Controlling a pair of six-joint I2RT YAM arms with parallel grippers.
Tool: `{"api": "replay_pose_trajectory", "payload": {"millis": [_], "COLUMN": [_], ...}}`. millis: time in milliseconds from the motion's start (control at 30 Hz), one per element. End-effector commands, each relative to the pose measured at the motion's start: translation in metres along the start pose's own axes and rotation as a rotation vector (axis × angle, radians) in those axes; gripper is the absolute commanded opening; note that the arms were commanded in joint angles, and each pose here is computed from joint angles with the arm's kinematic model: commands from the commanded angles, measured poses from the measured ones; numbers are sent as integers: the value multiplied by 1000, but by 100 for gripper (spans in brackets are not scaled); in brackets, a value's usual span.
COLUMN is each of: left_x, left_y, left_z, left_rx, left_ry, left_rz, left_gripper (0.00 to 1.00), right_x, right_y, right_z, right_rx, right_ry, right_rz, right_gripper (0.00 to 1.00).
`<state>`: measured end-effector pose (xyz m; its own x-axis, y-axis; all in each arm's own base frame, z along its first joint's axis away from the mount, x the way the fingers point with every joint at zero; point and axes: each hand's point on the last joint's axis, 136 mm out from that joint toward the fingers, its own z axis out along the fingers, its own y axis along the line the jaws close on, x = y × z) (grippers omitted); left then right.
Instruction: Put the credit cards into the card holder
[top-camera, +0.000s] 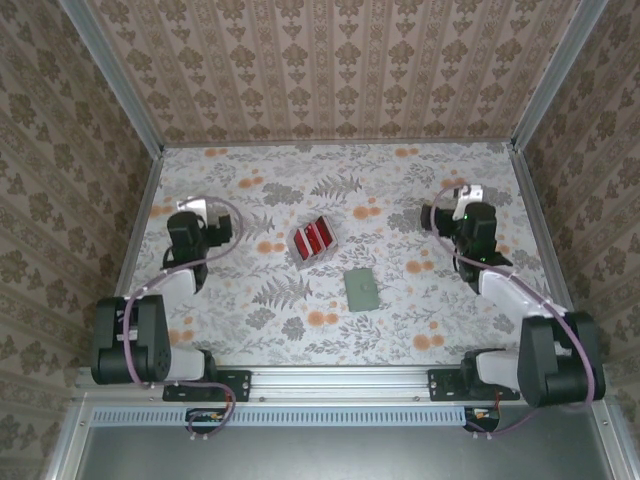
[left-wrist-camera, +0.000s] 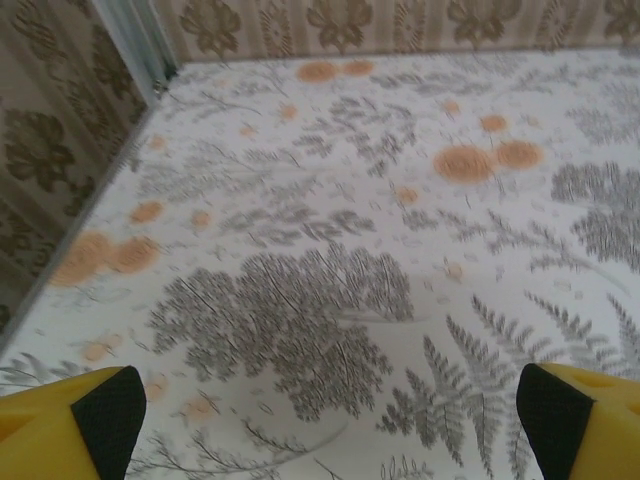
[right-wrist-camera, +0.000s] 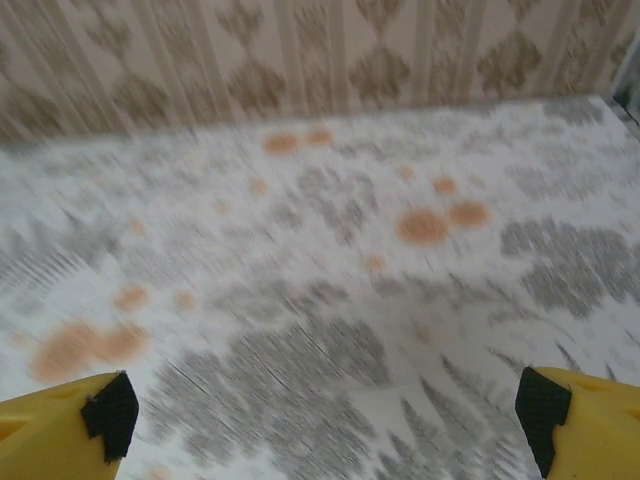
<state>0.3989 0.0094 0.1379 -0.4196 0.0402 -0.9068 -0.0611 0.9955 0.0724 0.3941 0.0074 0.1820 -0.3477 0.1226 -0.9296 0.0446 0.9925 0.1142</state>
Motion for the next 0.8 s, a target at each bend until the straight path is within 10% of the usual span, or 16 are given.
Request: {"api": "replay_pose_trajectory", "payload": {"millis": [0,300,767], "left_x": [8,16,64], "left_y": [5,-51,-222], "left_z": [-6,-38,-150], "left_rx": [-33,205,596], "left_ry": [123,324,536], "left_rz": [-56,-227,-18], "left_gripper": [100,100,96], "right_x": [23,75,161], "right_y": [30,82,159], "right_z": [-18,-45,-84], "right_rx": [-154,-302,-291], "right_ry": [203,544,948], "right_rz": [167,314,-216], "right_gripper": [100,100,61]}}
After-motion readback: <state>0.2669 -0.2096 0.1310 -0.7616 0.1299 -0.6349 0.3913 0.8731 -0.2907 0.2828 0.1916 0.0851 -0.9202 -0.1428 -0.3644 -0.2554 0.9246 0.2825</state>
